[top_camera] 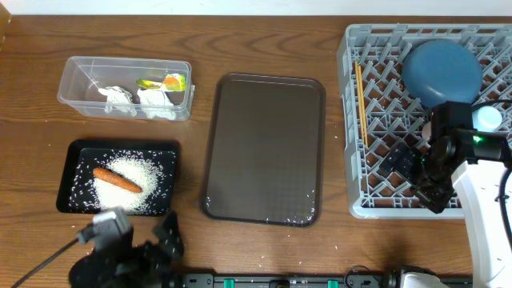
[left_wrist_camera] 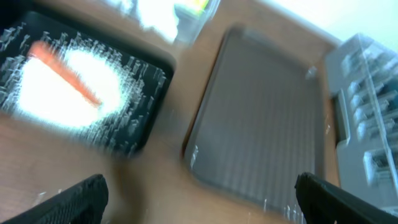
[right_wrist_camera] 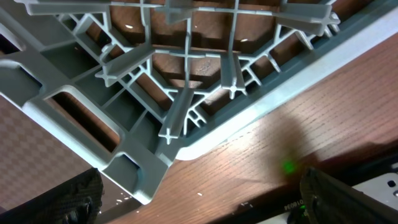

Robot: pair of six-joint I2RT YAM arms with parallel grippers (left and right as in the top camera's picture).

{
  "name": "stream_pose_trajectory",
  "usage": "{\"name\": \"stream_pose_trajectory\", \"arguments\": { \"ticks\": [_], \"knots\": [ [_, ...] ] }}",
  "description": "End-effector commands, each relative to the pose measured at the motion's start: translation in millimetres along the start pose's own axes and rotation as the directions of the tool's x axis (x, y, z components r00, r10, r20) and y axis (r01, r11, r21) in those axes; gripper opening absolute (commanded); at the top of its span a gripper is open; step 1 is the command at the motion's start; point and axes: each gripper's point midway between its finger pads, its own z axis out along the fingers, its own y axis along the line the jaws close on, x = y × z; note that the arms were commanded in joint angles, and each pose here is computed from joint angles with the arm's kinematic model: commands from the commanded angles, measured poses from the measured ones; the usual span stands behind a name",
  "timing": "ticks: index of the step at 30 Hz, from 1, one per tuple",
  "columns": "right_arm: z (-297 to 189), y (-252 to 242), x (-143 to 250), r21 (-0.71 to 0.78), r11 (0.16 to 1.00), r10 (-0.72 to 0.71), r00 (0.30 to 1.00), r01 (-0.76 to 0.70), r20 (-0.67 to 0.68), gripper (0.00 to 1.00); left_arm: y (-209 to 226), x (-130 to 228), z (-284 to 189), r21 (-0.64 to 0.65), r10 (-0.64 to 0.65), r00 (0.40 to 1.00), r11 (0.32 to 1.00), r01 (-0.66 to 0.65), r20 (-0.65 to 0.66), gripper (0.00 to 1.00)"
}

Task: Sort waste into correct bins and load items into the dishwasher rack

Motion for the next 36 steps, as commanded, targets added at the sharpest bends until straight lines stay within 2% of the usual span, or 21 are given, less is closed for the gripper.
{"name": "stream_pose_trajectory", "arguments": {
  "ticks": [1,8,13,20,26,33,36],
  "knots": [
    [-2,-1,-1,-0.002,1.0,0.016,1.0,-0.016,0.008,0.99,4,4,33,0.024,0.029,0.999,0.999,-0.03,0.044,0.98],
    [-2,-1,-1,-0.002,1.0,0.017,1.0,-0.017,0.008,0.99,0,-13,84,0.123,0.03,0.961,0.99,-0.066,0.275,0.98],
    [-2,-1,0,-0.002,1.0,0.016,1.0,-0.016,0.008,0.99,7,-13,105,0.115,0.027,0.949,0.991,-0.066,0.315,0.98],
    [-2,-1,-1,-0.002,1.0,0.016,1.0,-0.016,0.008,0.99,37,-14,126,-0.005,0.02,0.919,1.0,-0.02,0.393,0.98],
    [-2,-1,-1,-0.002,1.0,0.016,1.0,-0.016,0.008,0.99,38,-12,140,0.021,0.018,0.894,0.999,-0.031,0.448,0.98],
    [-2,-1,-1,-0.002,1.0,0.016,1.0,-0.016,0.008,0.99,38,-12,140,-0.071,0.227,0.87,0.973,-0.218,0.438,0.98],
    [-2,-1,-1,-0.002,1.0,0.016,1.0,-0.016,0.008,0.99,42,-13,140,-0.097,0.256,0.862,0.967,-0.237,0.438,0.98]
  ]
}}
